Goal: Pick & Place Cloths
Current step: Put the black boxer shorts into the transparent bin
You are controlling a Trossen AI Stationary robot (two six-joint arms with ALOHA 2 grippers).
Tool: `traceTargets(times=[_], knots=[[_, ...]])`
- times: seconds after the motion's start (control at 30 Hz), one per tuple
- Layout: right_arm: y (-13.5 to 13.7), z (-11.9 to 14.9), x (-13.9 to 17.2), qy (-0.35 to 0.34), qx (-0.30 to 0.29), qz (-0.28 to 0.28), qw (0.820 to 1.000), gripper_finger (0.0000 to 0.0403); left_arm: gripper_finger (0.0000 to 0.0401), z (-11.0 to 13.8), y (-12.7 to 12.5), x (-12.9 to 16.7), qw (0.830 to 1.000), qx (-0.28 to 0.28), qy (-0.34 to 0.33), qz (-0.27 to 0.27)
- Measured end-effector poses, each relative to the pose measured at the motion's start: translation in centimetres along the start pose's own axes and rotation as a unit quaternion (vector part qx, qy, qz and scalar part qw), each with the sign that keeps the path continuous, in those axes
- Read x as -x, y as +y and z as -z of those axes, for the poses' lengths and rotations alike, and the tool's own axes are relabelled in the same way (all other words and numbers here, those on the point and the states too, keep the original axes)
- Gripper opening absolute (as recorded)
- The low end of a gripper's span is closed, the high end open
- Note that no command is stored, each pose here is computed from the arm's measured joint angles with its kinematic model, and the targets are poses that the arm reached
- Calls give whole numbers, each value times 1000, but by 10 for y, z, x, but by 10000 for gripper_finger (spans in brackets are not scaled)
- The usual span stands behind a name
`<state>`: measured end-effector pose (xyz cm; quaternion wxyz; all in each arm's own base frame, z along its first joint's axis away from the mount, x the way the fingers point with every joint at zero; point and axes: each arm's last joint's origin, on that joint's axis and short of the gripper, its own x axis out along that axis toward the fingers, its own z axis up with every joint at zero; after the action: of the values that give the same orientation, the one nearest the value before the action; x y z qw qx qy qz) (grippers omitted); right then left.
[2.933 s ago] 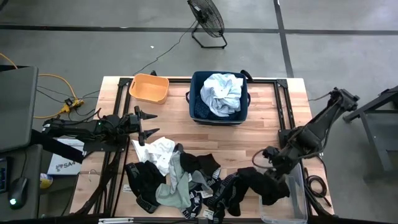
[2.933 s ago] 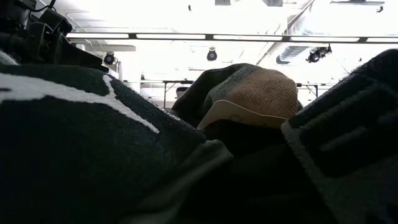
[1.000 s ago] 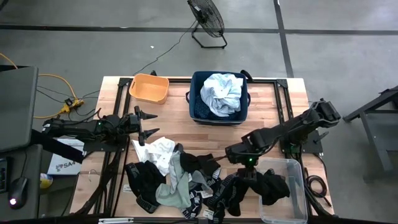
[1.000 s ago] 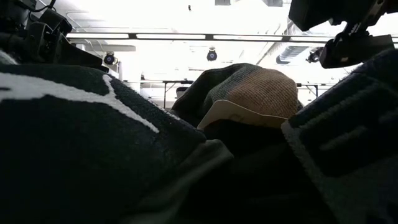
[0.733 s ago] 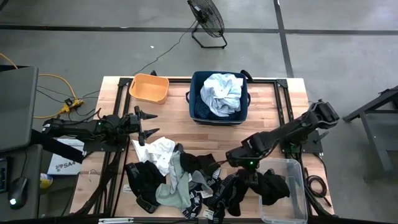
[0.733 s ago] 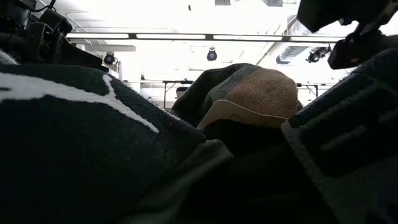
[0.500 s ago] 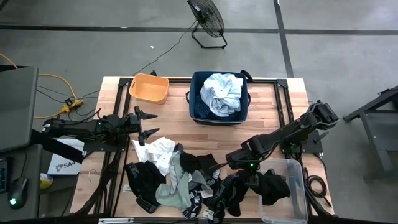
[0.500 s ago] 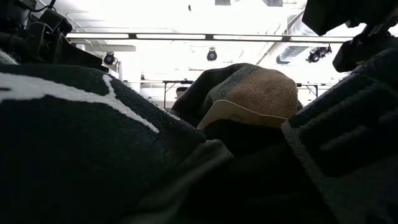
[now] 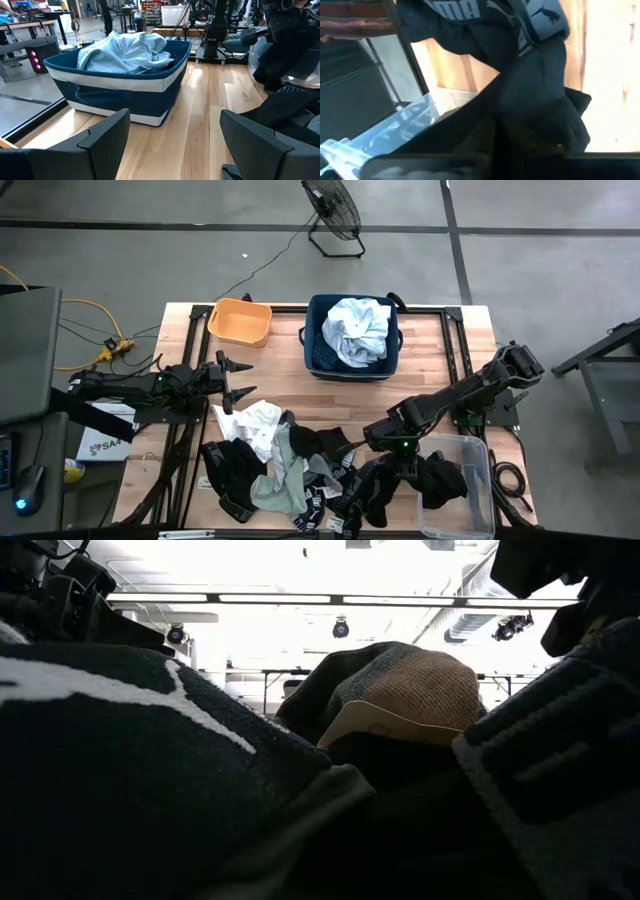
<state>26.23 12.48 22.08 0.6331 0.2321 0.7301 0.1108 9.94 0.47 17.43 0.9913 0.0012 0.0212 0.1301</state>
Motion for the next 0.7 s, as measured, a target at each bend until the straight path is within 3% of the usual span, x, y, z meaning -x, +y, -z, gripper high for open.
traceTargets(times=[0.17, 0.3, 0.5, 0.7], knots=[[6, 4, 13, -31, -2, -21, 999, 3, 305, 0, 0, 0, 1000, 0, 0, 0], [18, 15, 42, -94, -3, -26, 995, 3, 305, 0, 0, 0, 1000, 0, 0, 0], [30, 54, 83, -159, -57, -34, 985, 3, 305, 0, 0, 0, 1000, 0, 0, 0], [35, 94, 95, -139, -122, -58, 981, 2, 305, 0, 0, 0, 1000, 0, 0, 0]])
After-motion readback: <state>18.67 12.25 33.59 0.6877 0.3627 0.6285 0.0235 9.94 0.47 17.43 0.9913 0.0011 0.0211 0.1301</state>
